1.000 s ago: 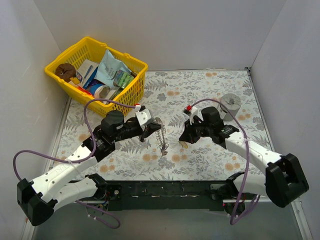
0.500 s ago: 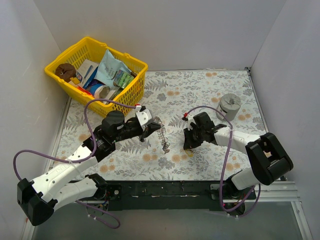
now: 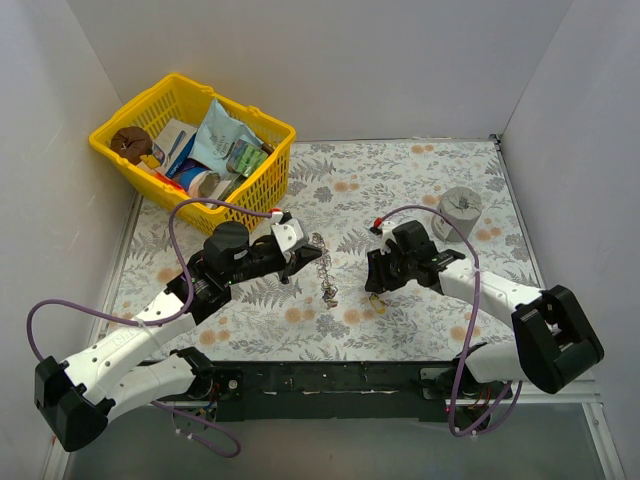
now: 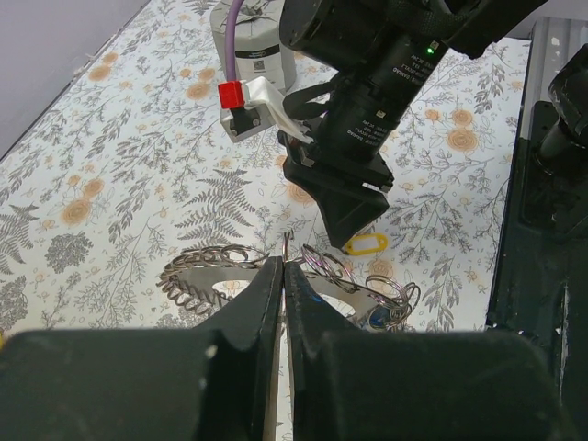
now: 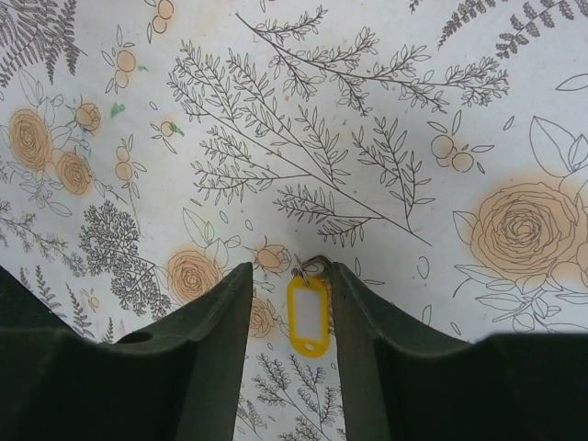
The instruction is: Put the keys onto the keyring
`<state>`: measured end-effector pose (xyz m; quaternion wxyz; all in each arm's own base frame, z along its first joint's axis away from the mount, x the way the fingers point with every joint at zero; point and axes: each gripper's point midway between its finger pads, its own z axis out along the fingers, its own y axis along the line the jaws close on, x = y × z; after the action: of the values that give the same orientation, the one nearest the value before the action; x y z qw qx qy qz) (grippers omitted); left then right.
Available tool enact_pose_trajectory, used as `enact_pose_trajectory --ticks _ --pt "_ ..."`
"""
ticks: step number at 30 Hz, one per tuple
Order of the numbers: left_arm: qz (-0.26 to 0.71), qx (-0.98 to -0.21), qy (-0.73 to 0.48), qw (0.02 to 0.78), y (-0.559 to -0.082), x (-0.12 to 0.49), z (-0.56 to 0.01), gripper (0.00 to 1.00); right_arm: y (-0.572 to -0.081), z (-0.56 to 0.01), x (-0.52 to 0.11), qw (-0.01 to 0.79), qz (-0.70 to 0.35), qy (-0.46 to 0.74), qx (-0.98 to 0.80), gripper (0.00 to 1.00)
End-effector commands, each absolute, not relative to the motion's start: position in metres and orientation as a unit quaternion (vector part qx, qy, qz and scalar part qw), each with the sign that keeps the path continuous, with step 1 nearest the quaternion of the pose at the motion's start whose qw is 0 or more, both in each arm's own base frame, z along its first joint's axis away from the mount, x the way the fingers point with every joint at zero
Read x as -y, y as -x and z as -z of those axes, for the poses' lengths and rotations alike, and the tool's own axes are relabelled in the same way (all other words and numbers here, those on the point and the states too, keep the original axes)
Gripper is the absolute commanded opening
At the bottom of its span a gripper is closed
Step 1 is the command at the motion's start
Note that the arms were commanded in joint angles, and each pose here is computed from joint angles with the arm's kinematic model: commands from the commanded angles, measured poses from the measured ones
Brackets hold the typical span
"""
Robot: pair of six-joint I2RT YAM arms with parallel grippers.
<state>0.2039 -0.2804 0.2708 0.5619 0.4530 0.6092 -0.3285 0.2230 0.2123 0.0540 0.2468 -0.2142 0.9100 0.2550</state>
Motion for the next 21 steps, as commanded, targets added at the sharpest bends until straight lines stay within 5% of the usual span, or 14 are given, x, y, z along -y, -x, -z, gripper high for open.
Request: enact_pose_trajectory --ticks 1,17,21 --pt "0.328 -0.586 -0.457 0.583 -0.205 0.284 -0.282 0.00 -0.221 -0.050 -0.212 0.236 -0.254 0.212 -0.914 0.47" --pt "0.330 -0.586 -0.459 0.580 -0.205 0.285 -0.281 0.00 -0.210 -0.029 -0.213 0.197 -0.258 0.225 -0.919 0.33" --pt "0.330 -0.589 -0.460 0.577 -0.206 0.286 -0.279 0.00 -0.206 -0.026 -0.213 0.194 -0.264 0.226 -0.917 0.19"
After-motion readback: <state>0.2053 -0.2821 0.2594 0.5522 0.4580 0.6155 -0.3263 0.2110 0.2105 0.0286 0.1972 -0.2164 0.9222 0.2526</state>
